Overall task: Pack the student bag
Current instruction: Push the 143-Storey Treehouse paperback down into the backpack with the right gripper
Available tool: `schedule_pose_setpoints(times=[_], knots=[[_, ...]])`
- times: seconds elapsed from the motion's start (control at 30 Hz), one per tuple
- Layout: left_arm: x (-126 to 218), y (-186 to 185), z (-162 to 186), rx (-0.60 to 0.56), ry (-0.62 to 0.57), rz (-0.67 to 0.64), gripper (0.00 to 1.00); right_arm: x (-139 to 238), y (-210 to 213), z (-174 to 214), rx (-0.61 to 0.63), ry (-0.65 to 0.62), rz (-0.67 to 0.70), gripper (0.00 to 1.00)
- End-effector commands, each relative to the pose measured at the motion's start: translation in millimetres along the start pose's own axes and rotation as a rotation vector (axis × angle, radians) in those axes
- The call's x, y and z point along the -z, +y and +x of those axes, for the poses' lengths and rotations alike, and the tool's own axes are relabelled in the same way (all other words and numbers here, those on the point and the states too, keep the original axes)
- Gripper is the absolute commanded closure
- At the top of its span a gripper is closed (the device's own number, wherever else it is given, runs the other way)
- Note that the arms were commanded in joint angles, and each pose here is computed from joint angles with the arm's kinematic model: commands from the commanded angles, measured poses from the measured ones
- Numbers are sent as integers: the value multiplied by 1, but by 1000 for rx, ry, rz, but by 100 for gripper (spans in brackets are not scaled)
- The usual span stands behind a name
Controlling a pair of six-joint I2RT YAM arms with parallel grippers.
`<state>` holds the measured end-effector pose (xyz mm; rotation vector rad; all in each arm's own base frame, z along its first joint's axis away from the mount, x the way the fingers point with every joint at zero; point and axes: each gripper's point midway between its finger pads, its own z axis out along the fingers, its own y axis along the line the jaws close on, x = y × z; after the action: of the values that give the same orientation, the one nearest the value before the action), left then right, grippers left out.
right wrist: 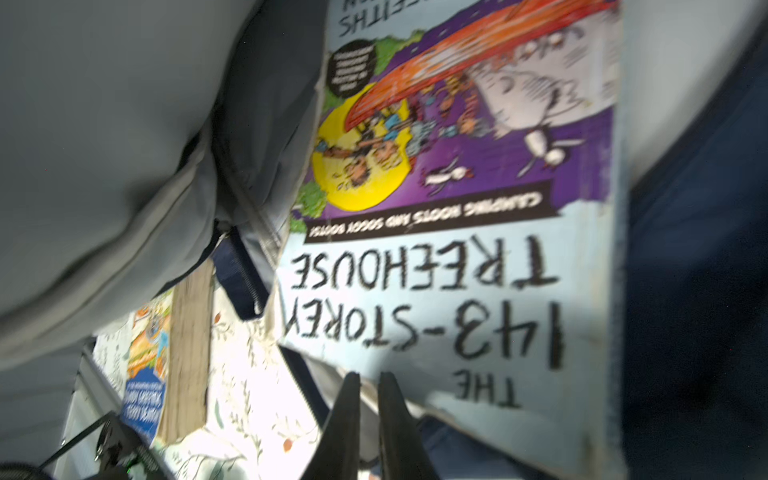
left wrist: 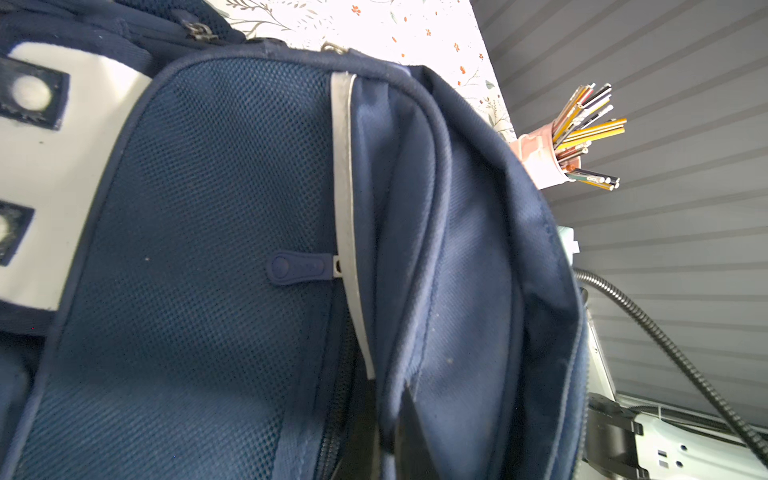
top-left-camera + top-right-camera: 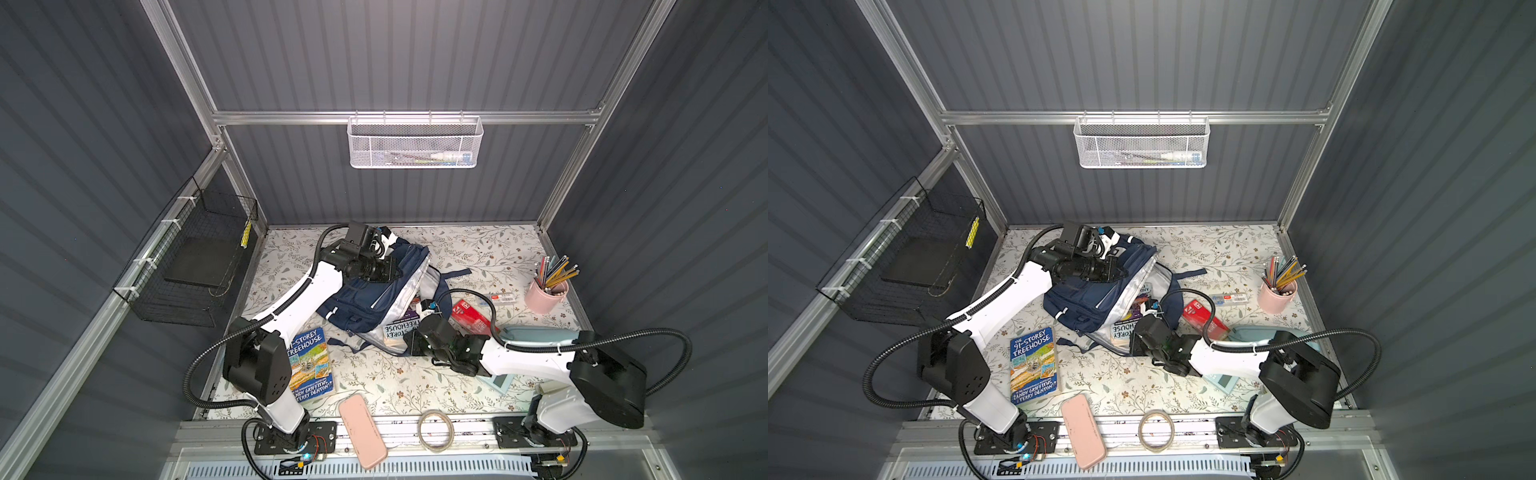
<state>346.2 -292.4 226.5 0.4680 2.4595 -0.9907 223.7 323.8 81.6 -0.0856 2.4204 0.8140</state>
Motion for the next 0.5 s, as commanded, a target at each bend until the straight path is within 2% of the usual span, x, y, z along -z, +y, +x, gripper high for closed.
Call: schedule_pose_setpoints(times=[0.0, 0.23, 0.33, 0.4, 0.47], knots=[[23, -38, -21, -72, -67, 119, 100, 1, -27, 24, -12, 45, 74, 87], [25, -41, -17, -74, -55, 135, 100, 4, -35, 3, -10, -41, 122, 86], [23, -53, -14, -87, -40, 229, 100, -3, -47, -13, -7, -85, 159, 86], [25, -69, -13, -110, -16, 347, 100, -10, -53, -28, 4, -126, 162, 86], [28, -74, -12, -140, 10, 366, 100, -16, -55, -44, 13, -163, 147, 86]])
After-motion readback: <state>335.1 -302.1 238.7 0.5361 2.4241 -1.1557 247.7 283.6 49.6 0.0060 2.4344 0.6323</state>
